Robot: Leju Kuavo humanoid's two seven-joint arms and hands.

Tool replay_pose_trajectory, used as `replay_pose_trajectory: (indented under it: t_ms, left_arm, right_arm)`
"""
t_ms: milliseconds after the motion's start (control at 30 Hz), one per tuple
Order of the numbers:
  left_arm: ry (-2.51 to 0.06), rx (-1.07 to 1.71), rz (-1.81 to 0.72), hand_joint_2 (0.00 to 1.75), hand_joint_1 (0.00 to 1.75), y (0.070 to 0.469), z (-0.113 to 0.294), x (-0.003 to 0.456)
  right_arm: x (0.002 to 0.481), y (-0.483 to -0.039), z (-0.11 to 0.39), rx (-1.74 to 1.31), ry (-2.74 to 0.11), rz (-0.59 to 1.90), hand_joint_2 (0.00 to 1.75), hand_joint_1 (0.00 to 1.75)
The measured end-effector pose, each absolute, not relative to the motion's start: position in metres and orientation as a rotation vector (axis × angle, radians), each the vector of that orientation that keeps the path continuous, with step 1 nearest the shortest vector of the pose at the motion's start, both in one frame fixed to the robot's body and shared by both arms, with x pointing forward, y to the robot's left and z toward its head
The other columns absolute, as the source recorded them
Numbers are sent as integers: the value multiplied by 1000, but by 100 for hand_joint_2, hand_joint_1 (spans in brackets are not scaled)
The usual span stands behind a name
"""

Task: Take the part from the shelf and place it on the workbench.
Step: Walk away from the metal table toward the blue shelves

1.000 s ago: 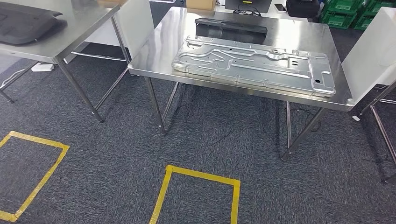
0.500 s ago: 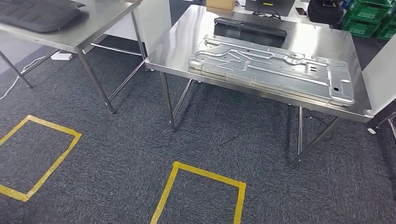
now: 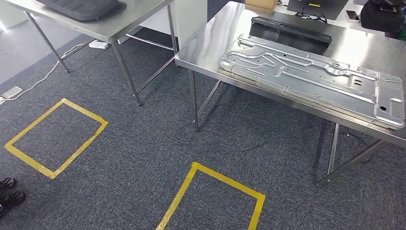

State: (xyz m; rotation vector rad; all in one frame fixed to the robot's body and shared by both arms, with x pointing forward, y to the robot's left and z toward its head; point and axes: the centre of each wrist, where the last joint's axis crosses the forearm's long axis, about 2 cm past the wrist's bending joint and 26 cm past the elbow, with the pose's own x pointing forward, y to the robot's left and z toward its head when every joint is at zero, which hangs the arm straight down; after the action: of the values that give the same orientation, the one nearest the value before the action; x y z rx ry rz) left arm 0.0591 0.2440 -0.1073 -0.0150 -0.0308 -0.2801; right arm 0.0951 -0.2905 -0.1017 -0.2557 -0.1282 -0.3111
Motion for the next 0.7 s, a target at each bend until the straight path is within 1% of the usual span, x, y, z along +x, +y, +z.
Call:
replay_pose_trajectory:
  t_ms: [700]
  left_arm:
    - [13, 37, -299, 0, 0, 241, -107, 61]
  right_arm:
    - [95, -293, -102, -287, -146, -238, 0, 0]
